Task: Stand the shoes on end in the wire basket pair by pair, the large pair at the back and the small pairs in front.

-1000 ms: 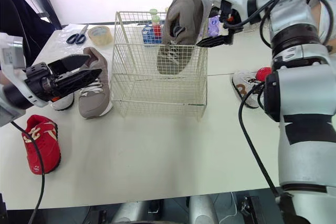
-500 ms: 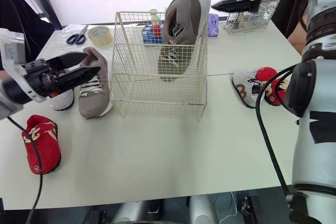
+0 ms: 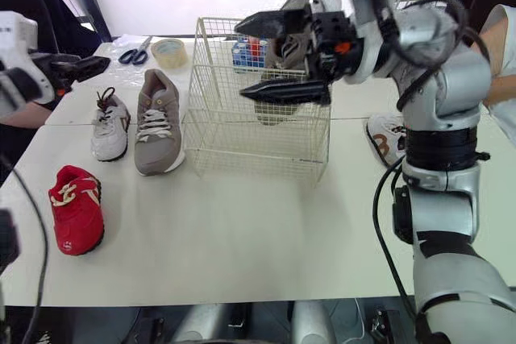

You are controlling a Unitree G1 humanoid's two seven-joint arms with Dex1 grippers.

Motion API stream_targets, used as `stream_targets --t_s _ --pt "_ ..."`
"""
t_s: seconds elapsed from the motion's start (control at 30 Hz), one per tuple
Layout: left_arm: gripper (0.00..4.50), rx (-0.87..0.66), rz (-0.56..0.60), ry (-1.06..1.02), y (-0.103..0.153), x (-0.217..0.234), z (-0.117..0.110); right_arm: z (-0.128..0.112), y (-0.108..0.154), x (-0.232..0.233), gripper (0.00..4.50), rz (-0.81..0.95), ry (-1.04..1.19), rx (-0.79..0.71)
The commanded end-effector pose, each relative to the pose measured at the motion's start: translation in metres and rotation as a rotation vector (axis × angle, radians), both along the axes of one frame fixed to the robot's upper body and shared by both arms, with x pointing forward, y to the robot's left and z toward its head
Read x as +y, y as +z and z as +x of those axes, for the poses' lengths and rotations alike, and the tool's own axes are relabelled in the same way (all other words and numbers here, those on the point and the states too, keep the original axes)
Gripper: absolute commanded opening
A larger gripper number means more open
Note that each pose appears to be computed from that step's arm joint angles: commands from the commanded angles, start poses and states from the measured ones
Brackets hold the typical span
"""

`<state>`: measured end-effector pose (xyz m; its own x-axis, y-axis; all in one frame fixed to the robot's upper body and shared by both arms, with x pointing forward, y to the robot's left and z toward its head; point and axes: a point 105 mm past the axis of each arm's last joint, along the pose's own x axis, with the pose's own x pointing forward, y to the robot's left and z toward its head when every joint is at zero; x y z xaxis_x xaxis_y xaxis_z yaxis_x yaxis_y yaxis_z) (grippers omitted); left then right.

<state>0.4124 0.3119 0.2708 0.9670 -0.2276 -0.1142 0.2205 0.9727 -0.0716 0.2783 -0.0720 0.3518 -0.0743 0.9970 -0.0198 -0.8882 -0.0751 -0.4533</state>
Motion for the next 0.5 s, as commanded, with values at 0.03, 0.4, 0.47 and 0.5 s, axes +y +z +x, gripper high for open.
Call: stream_targets --t_s 0.03,0.4,0.47,0.5 --pt "4.5 0.04 0.043 0.064 -0.01 0.011 0.012 -0.013 0.012 -0.003 4.46 0.046 -0.015 -0.035" --pt "4.5 0.182 0.065 0.076 -0.068 -0.018 0.034 -0.024 0.015 -0.003 4.46 0.064 -0.052 -0.029" --pt "4.5 0.206 0.091 0.098 -0.078 -0.017 0.034 -0.025 0.015 -0.003 4.46 0.064 -0.056 -0.031" --pt "4.5 0.215 0.096 0.109 -0.082 -0.016 0.033 -0.026 0.015 -0.003 4.46 0.065 -0.058 -0.031"
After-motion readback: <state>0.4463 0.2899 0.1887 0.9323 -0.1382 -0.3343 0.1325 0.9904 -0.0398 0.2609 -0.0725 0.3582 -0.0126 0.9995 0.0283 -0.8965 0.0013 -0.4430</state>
